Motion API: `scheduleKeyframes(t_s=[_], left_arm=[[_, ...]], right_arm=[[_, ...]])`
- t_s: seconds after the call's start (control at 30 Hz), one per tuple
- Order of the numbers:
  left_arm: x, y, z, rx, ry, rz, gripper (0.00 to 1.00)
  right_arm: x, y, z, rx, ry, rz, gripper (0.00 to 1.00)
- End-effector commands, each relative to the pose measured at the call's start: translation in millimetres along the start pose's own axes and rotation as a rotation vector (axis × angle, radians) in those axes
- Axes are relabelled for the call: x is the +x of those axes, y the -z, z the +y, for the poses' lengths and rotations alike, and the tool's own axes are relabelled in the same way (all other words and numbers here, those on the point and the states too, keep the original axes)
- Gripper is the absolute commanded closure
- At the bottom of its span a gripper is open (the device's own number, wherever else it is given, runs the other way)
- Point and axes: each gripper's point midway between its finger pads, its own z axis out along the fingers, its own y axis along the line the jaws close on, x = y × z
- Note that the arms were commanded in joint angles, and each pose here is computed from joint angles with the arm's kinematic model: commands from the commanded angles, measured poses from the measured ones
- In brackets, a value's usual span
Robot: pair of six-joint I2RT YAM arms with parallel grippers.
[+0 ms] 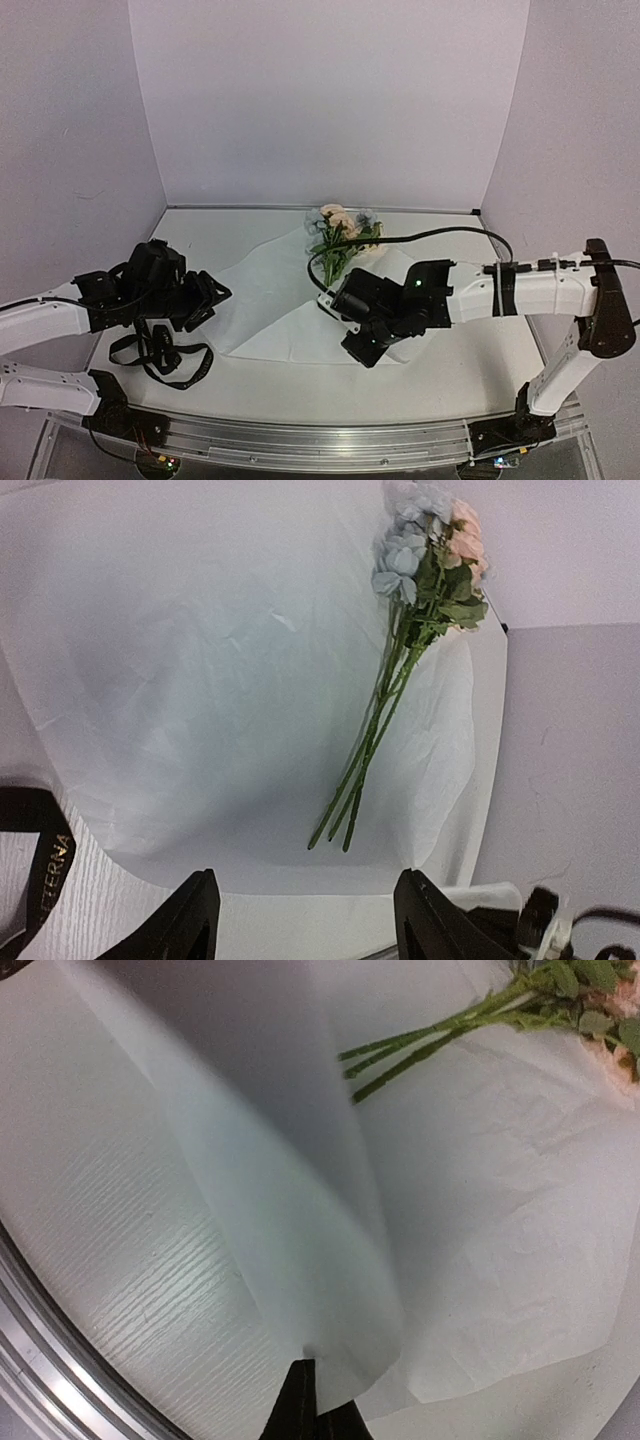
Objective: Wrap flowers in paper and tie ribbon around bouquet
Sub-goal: Fold the bottom corner of the flattened wrapping paper at the center of the board.
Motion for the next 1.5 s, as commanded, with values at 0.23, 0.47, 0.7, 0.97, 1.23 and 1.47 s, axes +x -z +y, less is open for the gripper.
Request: scheduleKeyframes(t_s=[0.23, 0.47, 0.7, 0.97, 1.23, 1.47], left_arm=[[28, -25, -70, 0.155, -0.481, 0.135, 0.47], [66, -58, -63, 0.194, -0.537, 0.262, 0.63], [90, -86, -53, 0.189, -0.566, 0.336, 0.72], [99, -116, -28, 0.118, -0.561, 0.363, 0.76], [100, -130, -22, 0.085, -0.559, 0.363, 0.77], [103, -143, -13, 0.048, -0.548, 0.378, 0.77]], right_arm=[[-2, -33, -32, -0.081, -0.441, 0.207, 1.00], [-10, -47, -40, -0.058, -0.455, 0.238, 0.98], [-15, -54, -46, -0.029, -0.463, 0.266, 0.79], [-16, -35, -48, -0.071, -0.449, 0.235, 0.19], [14, -12, -53, -0.143, -0.436, 0.232, 0.05], [29, -14, -47, -0.182, -0.536, 0.274, 0.23]])
